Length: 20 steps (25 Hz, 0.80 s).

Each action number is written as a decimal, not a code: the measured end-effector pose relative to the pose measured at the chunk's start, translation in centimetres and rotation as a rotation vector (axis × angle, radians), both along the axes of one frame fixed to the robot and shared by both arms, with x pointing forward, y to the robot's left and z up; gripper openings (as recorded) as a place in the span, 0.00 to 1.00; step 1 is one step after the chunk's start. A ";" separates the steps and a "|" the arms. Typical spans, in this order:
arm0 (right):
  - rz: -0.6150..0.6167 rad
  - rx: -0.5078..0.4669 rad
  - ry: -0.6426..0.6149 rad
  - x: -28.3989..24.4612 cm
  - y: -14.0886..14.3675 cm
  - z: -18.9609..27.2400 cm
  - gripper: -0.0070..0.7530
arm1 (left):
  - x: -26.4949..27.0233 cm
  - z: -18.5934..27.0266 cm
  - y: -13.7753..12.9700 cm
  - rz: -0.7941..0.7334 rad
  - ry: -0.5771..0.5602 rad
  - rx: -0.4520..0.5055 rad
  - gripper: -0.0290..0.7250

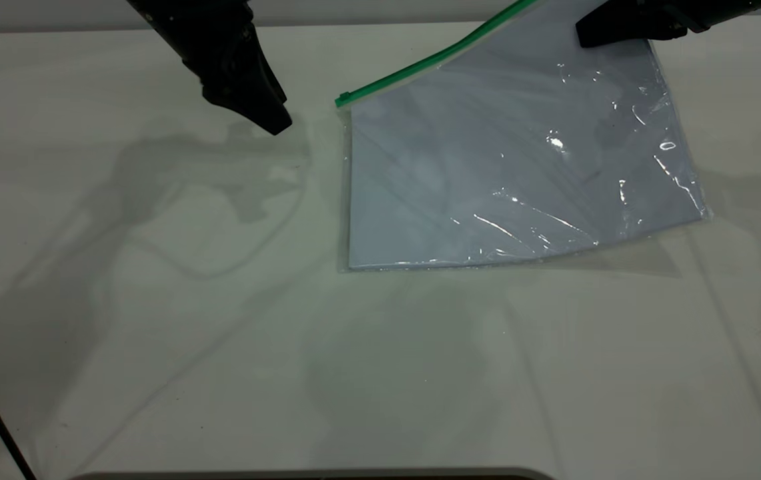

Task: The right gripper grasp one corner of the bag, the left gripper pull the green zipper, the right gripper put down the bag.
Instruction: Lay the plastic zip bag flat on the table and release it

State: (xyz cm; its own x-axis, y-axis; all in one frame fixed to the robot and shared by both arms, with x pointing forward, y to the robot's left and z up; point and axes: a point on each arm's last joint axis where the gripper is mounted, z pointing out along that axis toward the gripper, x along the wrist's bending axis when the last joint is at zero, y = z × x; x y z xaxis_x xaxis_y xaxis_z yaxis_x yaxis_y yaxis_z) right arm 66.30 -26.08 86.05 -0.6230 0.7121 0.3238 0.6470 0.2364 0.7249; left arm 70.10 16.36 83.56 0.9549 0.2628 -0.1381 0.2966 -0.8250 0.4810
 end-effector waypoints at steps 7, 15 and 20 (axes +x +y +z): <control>-0.009 0.000 0.097 -0.5 0.4 -0.3 0.76 | 0.4 1.7 -0.2 0.172 0.051 -0.045 0.81; -0.202 -0.143 0.012 0.5 -1.4 3.9 0.89 | 0.5 9.5 0.4 0.315 -0.024 -0.045 0.81; -0.244 -0.165 -0.148 -1.0 -1.8 13.2 0.82 | -1.4 18.6 2.2 0.470 -0.125 0.033 0.81</control>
